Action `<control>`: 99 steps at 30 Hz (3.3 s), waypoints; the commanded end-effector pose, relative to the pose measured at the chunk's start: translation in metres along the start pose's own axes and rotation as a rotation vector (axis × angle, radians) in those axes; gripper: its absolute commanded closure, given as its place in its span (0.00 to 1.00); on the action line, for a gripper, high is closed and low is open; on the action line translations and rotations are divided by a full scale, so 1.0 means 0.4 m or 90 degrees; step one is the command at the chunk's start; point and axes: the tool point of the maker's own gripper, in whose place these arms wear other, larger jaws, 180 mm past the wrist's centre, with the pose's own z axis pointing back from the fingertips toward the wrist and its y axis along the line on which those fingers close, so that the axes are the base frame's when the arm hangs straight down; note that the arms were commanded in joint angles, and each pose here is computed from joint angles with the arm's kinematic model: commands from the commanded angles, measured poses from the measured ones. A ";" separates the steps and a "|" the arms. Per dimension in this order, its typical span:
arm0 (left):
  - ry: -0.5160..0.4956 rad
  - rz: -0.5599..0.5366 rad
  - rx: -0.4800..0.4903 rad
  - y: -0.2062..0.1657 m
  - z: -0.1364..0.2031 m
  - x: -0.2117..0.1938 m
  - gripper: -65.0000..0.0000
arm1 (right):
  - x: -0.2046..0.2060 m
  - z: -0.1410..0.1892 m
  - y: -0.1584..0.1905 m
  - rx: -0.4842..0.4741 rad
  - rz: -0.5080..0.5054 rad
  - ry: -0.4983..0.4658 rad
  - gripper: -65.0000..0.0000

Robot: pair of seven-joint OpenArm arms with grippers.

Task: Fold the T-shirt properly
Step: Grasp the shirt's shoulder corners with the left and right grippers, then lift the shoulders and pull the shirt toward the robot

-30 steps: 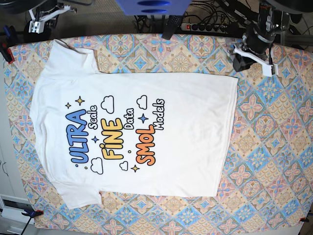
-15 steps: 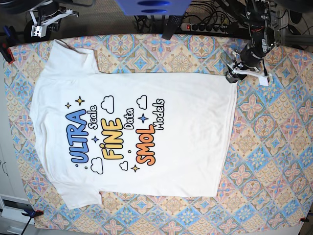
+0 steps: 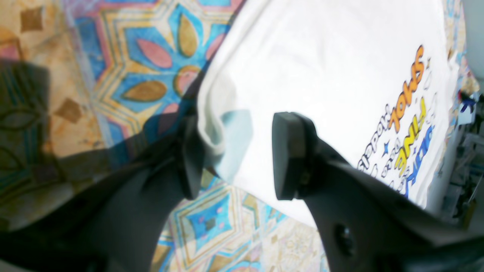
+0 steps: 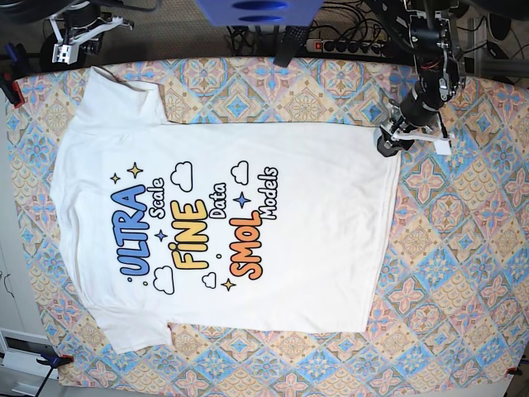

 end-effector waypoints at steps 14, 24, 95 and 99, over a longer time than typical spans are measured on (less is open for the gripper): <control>0.071 -0.022 -0.020 -0.043 -0.017 -0.077 1.00 | 0.053 -0.038 0.025 0.012 -0.022 -0.003 0.74; 0.072 -0.033 -0.002 -0.009 -0.003 -0.068 1.00 | 0.147 -0.105 0.098 0.076 -0.136 -0.016 0.59; 0.079 -0.043 0.012 0.016 0.011 -0.073 1.00 | 0.035 -0.189 0.033 0.120 -0.543 0.109 1.00; 0.082 -0.053 0.027 0.045 0.033 -0.074 1.00 | 0.059 -0.176 0.048 0.140 -0.527 0.112 1.00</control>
